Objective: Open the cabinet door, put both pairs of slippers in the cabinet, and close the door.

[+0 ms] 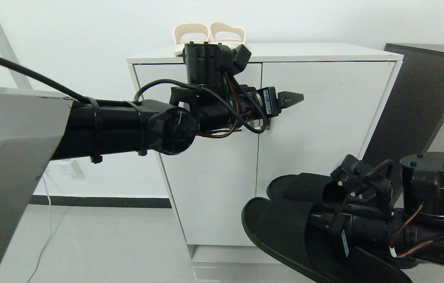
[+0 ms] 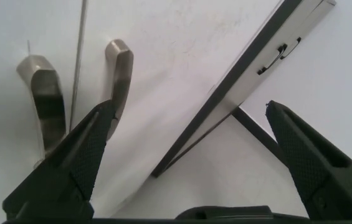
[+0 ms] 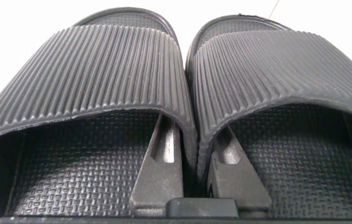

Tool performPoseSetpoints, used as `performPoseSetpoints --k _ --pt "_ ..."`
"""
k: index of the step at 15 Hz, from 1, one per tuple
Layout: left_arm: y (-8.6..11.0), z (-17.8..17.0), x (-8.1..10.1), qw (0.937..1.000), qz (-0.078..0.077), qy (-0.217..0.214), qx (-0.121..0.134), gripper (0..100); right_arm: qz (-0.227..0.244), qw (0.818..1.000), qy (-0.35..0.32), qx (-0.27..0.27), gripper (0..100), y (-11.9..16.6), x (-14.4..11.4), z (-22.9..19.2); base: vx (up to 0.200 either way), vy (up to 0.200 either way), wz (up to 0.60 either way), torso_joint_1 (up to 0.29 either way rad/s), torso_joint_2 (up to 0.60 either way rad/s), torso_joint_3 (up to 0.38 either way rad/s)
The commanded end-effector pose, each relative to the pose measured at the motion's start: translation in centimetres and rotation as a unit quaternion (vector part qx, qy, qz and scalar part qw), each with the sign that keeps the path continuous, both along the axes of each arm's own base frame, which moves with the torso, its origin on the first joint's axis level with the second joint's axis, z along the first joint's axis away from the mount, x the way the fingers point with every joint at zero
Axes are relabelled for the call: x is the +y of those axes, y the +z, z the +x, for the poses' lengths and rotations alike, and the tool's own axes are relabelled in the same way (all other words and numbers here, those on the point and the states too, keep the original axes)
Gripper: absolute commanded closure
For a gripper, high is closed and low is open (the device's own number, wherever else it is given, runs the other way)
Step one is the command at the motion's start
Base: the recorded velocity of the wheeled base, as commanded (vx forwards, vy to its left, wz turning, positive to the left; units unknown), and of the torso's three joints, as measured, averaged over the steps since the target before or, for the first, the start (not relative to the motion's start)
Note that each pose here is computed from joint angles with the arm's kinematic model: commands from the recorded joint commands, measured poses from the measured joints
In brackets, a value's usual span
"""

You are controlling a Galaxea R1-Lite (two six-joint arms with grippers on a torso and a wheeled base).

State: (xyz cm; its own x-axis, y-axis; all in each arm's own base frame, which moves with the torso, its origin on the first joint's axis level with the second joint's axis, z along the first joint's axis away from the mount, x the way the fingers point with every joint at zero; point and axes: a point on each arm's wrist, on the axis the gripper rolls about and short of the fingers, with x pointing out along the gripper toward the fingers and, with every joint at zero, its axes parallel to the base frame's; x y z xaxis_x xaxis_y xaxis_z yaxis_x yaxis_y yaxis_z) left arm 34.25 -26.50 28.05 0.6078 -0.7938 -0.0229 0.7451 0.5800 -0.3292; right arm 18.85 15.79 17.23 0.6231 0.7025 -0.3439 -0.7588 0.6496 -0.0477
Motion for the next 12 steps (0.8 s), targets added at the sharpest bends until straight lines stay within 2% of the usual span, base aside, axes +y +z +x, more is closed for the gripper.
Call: performPoseSetpoints --k 1,6,7,12 --pt "-0.09 0.33 -0.23 1.0 0.002 0.0 0.004 0 -0.001 1.0 0.0 0.001 100 -0.06 0.03 0.02 0.0 0.0 0.0 0.0 0.0 0.0" --pt "0.2 0.69 -0.53 1.0 0.002 -0.005 0.007 0 -0.001 1.0 0.001 0.0 100 -0.04 0.01 -0.01 0.0 0.0 0.0 0.0 0.0 0.0" --pt "0.04 0.79 -0.61 1.0 0.002 -0.005 0.009 100 -0.001 1.0 0.001 0.0 100 -0.04 0.01 -0.01 0.0 0.0 0.0 0.0 0.0 0.0" --pt "-0.13 1.15 -0.71 1.0 0.001 -0.004 0.009 100 -0.002 1.0 0.001 0.0 100 -0.04 -0.02 -0.04 0.0 0.0 0.0 0.0 0.0 0.0"
